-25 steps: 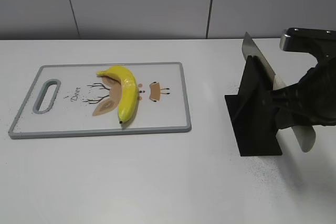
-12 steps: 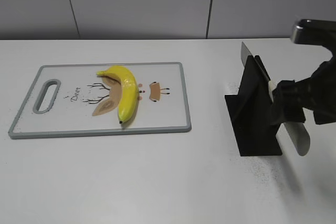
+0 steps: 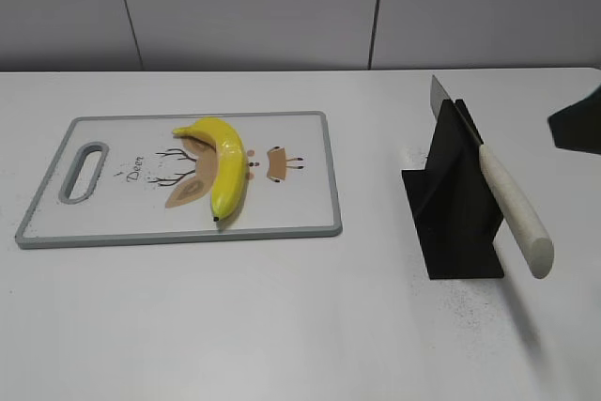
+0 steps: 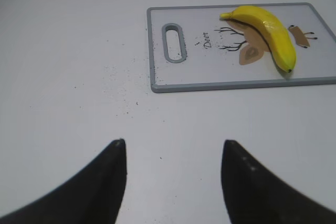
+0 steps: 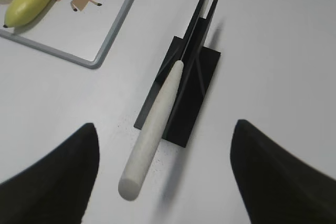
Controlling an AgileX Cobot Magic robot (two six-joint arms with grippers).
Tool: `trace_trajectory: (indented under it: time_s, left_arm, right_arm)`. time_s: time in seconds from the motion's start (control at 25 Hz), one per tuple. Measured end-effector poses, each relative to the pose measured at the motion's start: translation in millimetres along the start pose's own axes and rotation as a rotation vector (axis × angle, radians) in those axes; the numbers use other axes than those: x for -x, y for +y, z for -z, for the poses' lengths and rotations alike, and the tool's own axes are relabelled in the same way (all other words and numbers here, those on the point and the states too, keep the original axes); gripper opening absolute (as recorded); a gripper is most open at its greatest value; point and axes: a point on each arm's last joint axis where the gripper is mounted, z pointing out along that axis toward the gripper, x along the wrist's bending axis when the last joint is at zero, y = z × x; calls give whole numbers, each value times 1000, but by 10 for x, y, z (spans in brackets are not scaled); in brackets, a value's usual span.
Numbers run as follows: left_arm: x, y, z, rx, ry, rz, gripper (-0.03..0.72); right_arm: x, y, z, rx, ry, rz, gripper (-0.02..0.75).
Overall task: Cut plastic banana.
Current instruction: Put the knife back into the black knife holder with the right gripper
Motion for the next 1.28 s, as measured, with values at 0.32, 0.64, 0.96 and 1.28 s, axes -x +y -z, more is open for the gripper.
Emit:
trace_trajectory:
  time_s: [0.32,0.64,0.96,1.28]
  left_arm:
    - [0,0,0,0,0,0,560]
    - [0,0,0,0,0,0,560]
    - [0,0,0,0,0,0,560]
    - [0,0,0,0,0,0,560]
  right_arm:
    - [-36,-574,345,-21,26,50,580]
    - [-71,-1153,659,48,48,44,576]
    - [-80,-1435,881,170,45,51,575]
    - [-85,-1598,1060,321,39,56,574]
